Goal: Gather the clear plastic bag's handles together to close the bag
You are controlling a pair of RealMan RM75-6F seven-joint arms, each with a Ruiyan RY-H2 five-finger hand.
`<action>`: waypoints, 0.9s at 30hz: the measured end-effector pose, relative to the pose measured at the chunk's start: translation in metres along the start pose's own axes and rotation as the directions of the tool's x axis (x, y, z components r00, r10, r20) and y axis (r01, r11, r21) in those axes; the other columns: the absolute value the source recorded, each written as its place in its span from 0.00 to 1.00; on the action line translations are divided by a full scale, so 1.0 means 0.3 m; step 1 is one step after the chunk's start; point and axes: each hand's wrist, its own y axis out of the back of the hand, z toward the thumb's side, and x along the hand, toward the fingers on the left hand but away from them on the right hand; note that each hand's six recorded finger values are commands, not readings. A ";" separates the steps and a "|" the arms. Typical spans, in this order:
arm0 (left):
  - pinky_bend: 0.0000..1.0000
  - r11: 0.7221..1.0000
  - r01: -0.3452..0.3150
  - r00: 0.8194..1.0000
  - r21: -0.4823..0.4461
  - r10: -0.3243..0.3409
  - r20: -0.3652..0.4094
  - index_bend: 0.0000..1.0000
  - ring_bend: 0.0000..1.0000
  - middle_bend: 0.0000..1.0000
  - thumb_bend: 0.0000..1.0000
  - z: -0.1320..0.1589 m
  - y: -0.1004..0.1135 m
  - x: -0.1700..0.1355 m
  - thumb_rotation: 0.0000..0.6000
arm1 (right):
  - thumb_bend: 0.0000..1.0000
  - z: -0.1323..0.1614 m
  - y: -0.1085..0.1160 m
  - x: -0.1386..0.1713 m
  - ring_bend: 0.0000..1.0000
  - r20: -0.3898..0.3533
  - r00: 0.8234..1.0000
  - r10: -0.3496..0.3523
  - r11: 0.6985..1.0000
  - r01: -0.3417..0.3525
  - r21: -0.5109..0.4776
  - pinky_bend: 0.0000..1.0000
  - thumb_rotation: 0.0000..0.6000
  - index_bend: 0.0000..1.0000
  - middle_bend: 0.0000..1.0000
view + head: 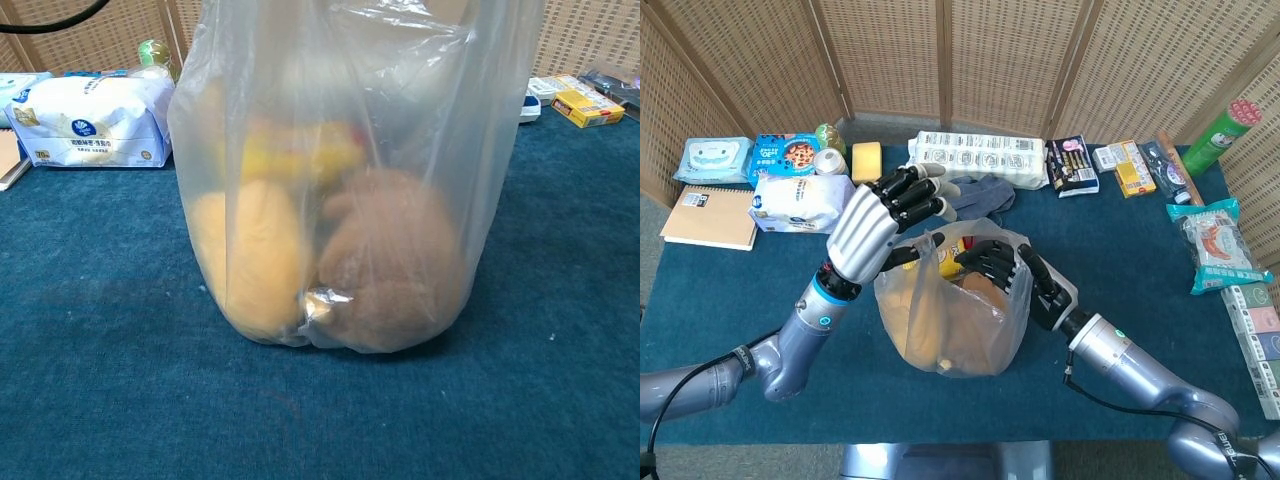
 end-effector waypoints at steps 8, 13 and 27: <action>0.40 1.000 -0.005 1.000 -0.011 0.005 0.002 0.45 0.26 0.38 0.16 0.020 -0.014 0.041 1.00 | 0.12 -0.009 0.009 -0.017 0.14 -0.003 1.000 -0.004 0.999 0.004 0.034 0.01 0.28 0.29 0.28; 0.40 1.000 0.002 1.000 -0.013 -0.002 0.003 0.45 0.26 0.38 0.16 0.026 -0.030 0.049 1.00 | 0.12 -0.012 0.012 -0.028 0.13 -0.010 1.000 -0.004 0.999 0.005 0.042 0.00 0.25 0.27 0.27; 0.40 1.000 0.011 1.000 -0.004 -0.011 -0.005 0.45 0.26 0.37 0.16 0.027 -0.070 0.086 1.00 | 0.12 -0.025 -0.033 -0.051 0.13 -0.013 0.999 0.034 0.999 -0.034 -0.008 0.00 0.25 0.26 0.27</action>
